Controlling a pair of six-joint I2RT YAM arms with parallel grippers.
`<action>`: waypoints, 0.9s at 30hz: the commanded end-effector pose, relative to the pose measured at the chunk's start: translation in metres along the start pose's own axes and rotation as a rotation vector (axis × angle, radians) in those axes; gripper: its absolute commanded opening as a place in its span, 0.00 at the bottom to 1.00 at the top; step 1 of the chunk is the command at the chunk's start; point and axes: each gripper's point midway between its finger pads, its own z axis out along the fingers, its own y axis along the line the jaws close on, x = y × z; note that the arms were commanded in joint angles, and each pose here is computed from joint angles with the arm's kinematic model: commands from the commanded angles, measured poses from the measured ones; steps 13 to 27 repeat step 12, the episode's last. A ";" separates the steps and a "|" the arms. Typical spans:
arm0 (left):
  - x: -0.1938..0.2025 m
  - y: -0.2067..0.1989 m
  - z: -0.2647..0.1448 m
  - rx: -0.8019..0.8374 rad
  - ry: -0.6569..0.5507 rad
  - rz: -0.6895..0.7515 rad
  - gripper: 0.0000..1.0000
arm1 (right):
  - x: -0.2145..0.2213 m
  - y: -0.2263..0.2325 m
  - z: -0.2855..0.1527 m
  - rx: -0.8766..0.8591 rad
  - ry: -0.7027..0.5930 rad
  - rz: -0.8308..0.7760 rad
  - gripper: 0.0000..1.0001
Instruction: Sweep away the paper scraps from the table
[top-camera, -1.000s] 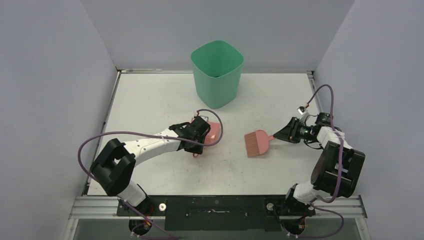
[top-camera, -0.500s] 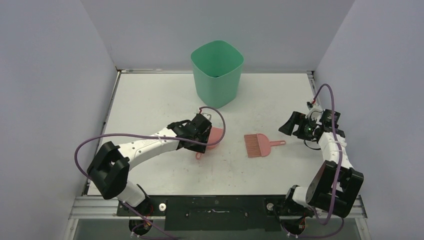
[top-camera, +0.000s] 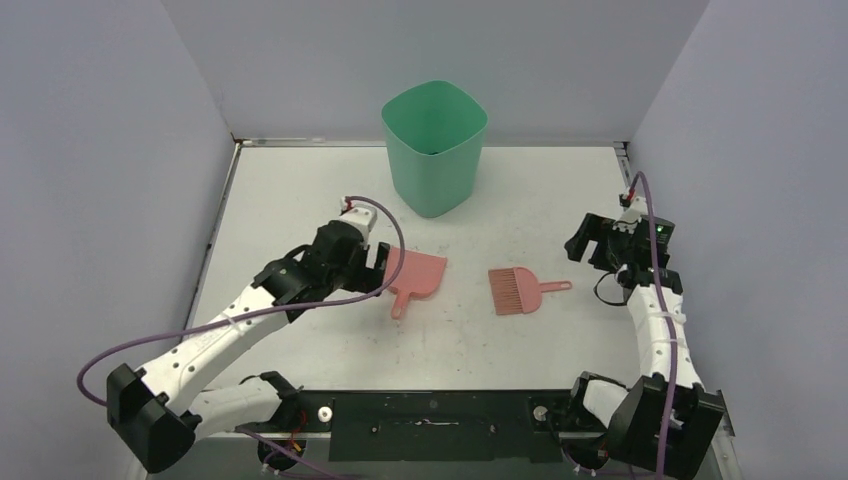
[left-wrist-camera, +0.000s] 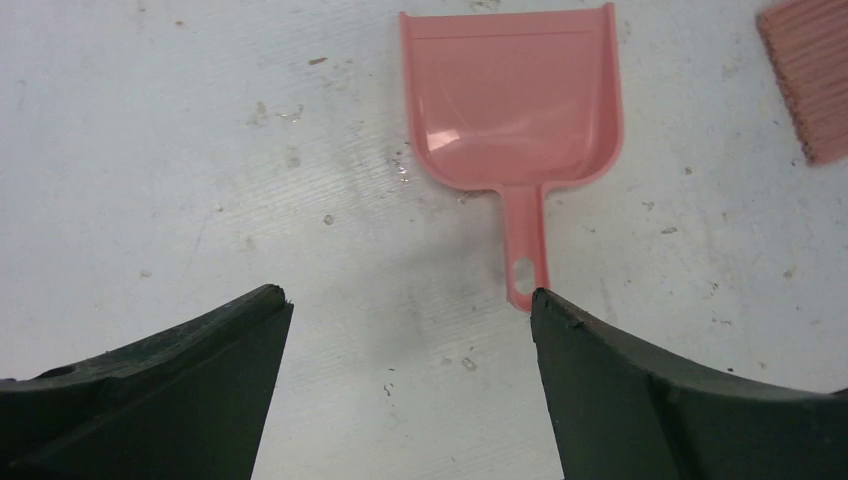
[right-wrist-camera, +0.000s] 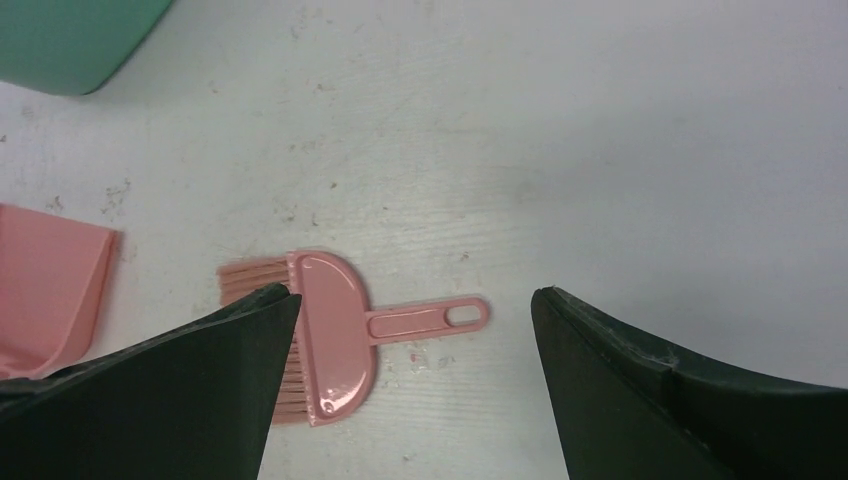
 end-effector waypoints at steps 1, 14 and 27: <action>-0.014 0.032 -0.008 -0.057 -0.176 -0.054 0.93 | -0.028 0.029 -0.010 -0.024 -0.155 -0.083 0.90; -0.028 0.075 -0.018 -0.139 -0.331 -0.221 0.97 | -0.031 0.052 -0.016 -0.115 -0.201 -0.177 0.90; -0.028 0.075 -0.018 -0.139 -0.331 -0.221 0.97 | -0.031 0.052 -0.016 -0.115 -0.201 -0.177 0.90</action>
